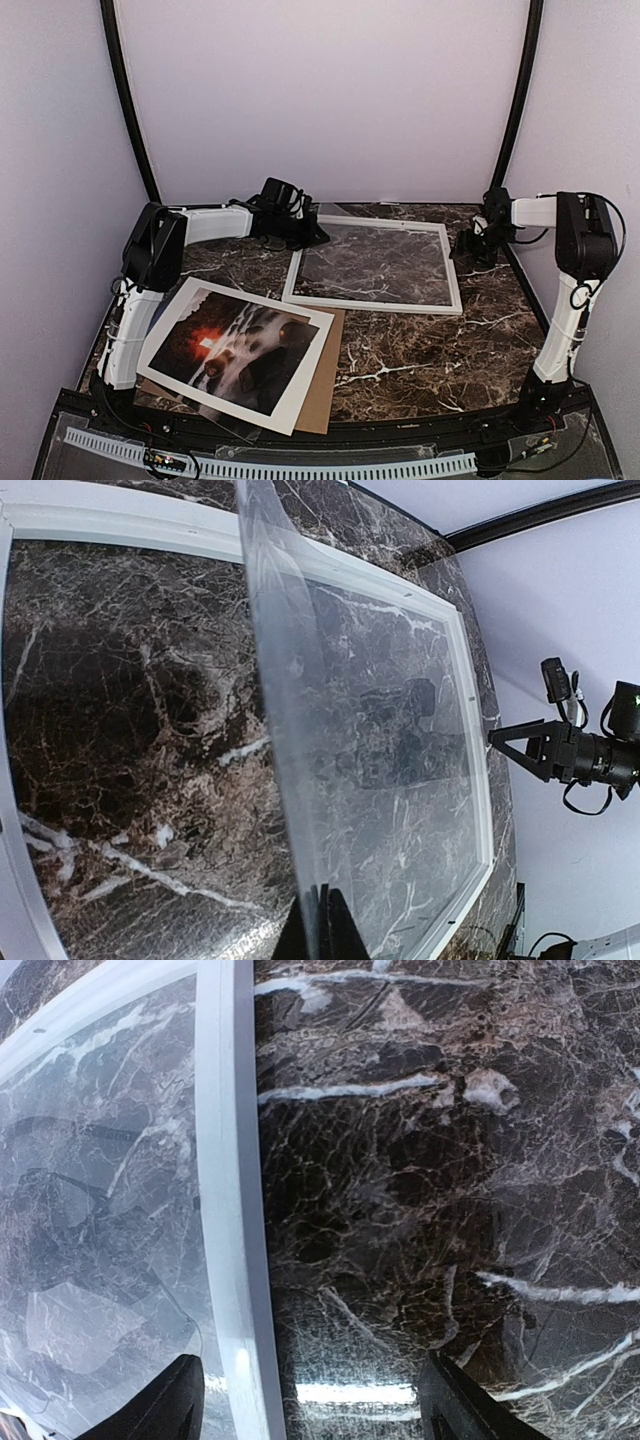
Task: Put the photo into the frame
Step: Place the glass panel in the frame body.
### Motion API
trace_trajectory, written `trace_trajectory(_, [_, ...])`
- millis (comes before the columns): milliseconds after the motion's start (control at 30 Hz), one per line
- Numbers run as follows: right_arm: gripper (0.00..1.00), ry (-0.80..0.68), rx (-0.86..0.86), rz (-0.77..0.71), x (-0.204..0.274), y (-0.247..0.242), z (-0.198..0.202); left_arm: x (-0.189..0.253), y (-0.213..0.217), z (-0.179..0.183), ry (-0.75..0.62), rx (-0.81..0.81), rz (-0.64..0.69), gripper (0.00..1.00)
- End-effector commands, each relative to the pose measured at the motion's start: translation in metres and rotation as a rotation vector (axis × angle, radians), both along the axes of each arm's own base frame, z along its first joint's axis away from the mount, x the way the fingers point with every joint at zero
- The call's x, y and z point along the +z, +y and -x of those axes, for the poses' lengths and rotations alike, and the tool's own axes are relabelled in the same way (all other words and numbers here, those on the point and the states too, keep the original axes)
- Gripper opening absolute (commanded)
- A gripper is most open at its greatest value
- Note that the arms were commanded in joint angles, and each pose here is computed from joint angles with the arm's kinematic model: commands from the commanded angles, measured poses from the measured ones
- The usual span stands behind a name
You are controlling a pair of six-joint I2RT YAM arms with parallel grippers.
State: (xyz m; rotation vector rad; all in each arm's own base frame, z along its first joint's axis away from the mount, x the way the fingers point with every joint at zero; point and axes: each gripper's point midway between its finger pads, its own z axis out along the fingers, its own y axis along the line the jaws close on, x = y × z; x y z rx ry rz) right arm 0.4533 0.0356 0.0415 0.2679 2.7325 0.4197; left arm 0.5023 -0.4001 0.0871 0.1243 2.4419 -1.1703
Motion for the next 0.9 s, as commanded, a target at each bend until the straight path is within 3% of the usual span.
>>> trace_trajectory(0, [0.75, -0.019, 0.020, -0.004, 0.0056, 0.0043, -0.0067, 0.0049, 0.0006, -0.0025, -0.013, -0.015, -0.004, 0.00])
trace_trajectory(867, [0.75, -0.019, 0.021, -0.004, 0.0057, 0.0039, -0.0072, 0.0021, 0.0057, -0.0055, -0.010, -0.013, -0.026, 0.00])
